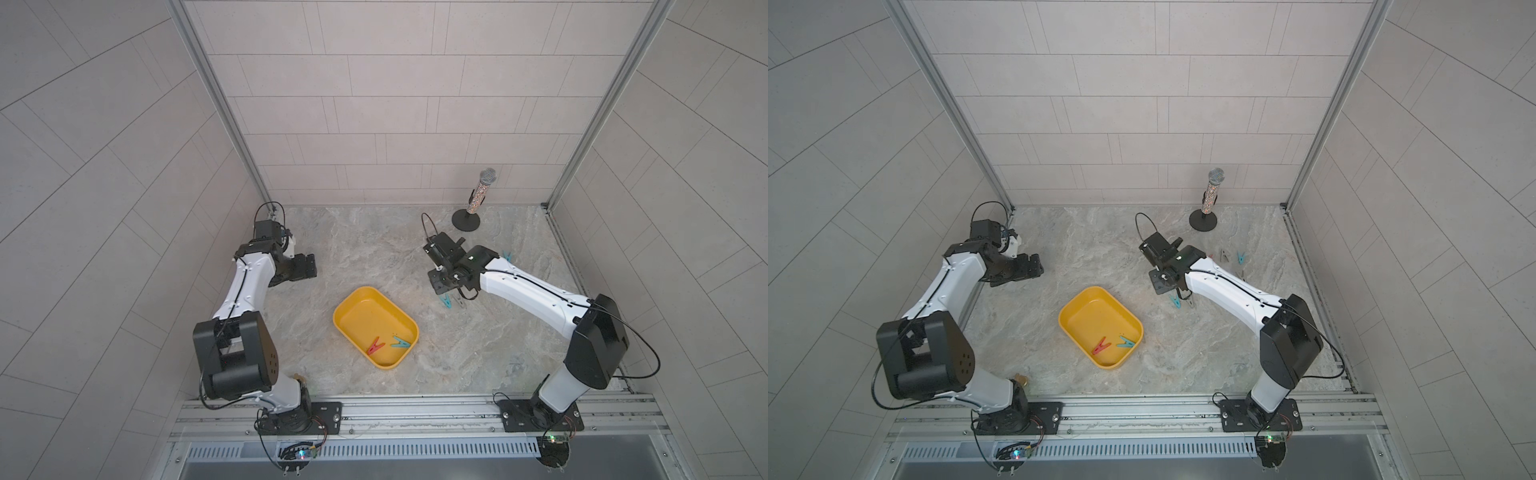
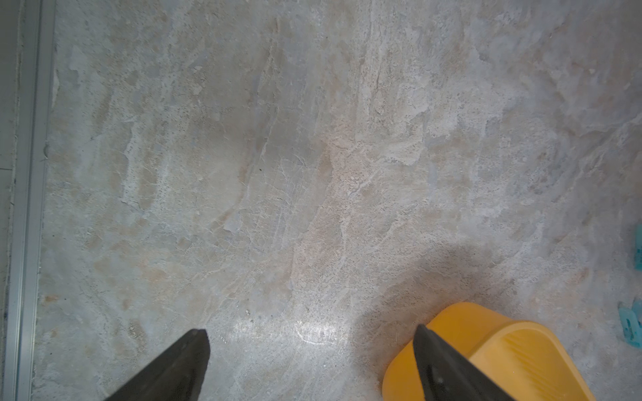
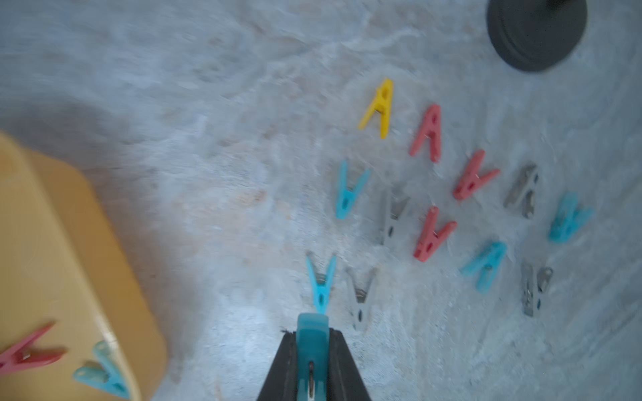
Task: Take the clothespins out of the storage box
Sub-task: Place the clothespin at the center of the board, then pick up the clothespin from the storage box.
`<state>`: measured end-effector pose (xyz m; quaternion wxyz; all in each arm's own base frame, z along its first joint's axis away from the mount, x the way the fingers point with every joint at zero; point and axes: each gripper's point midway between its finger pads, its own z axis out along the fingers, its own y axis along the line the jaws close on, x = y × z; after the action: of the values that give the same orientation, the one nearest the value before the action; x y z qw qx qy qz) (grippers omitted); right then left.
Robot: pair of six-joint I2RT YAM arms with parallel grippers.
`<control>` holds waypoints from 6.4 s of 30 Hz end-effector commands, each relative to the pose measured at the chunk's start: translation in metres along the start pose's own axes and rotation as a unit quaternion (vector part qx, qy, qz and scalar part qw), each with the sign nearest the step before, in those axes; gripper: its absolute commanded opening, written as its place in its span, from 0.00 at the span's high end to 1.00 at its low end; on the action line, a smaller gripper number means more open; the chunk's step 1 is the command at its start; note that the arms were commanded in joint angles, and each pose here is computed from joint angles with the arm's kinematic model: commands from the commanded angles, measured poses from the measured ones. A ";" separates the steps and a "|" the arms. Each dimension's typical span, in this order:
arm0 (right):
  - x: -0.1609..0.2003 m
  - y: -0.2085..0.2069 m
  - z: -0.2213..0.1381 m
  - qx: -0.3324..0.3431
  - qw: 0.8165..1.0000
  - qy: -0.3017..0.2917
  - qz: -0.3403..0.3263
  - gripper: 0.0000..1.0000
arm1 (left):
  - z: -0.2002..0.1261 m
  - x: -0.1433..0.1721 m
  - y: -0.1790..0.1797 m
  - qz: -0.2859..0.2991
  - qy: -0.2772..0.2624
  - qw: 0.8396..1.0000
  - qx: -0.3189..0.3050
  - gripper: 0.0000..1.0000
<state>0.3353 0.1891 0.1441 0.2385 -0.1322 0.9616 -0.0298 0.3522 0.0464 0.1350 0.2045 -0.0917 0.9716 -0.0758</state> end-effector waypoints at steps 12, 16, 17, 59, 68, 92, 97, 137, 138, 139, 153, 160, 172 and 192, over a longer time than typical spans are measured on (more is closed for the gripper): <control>0.064 -0.092 0.068 0.171 0.978 0.103 0.057 0.97 | 0.000 0.006 -0.001 0.002 0.006 1.000 0.004 0.00; 0.060 -0.088 0.079 0.170 0.978 0.107 0.057 0.95 | -0.001 0.006 -0.001 0.002 0.006 1.000 0.004 0.00; 0.059 -0.089 0.082 0.175 0.977 0.107 0.056 0.95 | 0.000 0.006 -0.001 0.002 0.006 1.000 0.004 0.00; 0.061 -0.075 0.095 0.176 0.975 0.126 0.052 0.73 | -0.003 0.006 -0.002 0.002 0.004 1.000 0.007 0.00; 0.073 -0.078 0.105 0.185 0.972 0.141 0.046 0.74 | -0.003 0.006 -0.002 0.001 0.003 1.000 0.007 0.00; 0.072 -0.093 0.094 0.047 0.979 0.151 0.127 0.62 | -0.003 0.006 -0.002 0.000 0.003 1.000 0.010 0.00; 0.077 -0.095 0.100 0.039 0.976 0.164 0.137 0.61 | -0.003 0.005 -0.002 0.000 0.003 1.000 0.011 0.00; 0.072 -0.070 0.088 0.017 0.977 0.152 0.150 0.65 | -0.004 0.005 -0.004 0.000 0.003 1.000 0.016 0.00; 0.069 -0.071 0.083 0.015 0.978 0.147 0.149 0.63 | -0.004 0.005 -0.004 0.000 0.003 1.000 0.016 0.00; 0.065 -0.072 0.078 0.014 0.978 0.142 0.150 0.62 | -0.004 0.005 -0.004 -0.001 0.003 1.000 0.017 0.00; -0.017 0.023 -0.042 -0.171 0.983 -0.041 0.047 0.61 | -0.001 0.007 -0.001 0.001 0.007 1.000 0.010 0.00; 0.005 0.156 -0.066 -0.288 0.950 -0.050 -0.109 0.59 | -0.003 0.006 0.001 0.002 0.003 1.000 0.003 0.00; 0.064 0.250 -0.018 -0.322 0.923 0.066 -0.200 0.55 | -0.004 0.006 0.003 0.000 0.002 1.000 0.002 0.00; 0.095 0.257 0.030 -0.239 0.933 0.216 -0.160 0.50 | -0.005 0.006 0.000 -0.003 0.001 1.000 0.009 0.00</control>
<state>0.2177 0.4148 0.0492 0.0095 -0.3370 0.9301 0.1457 0.3523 0.0455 0.1356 0.2055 -0.0930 0.9705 -0.0856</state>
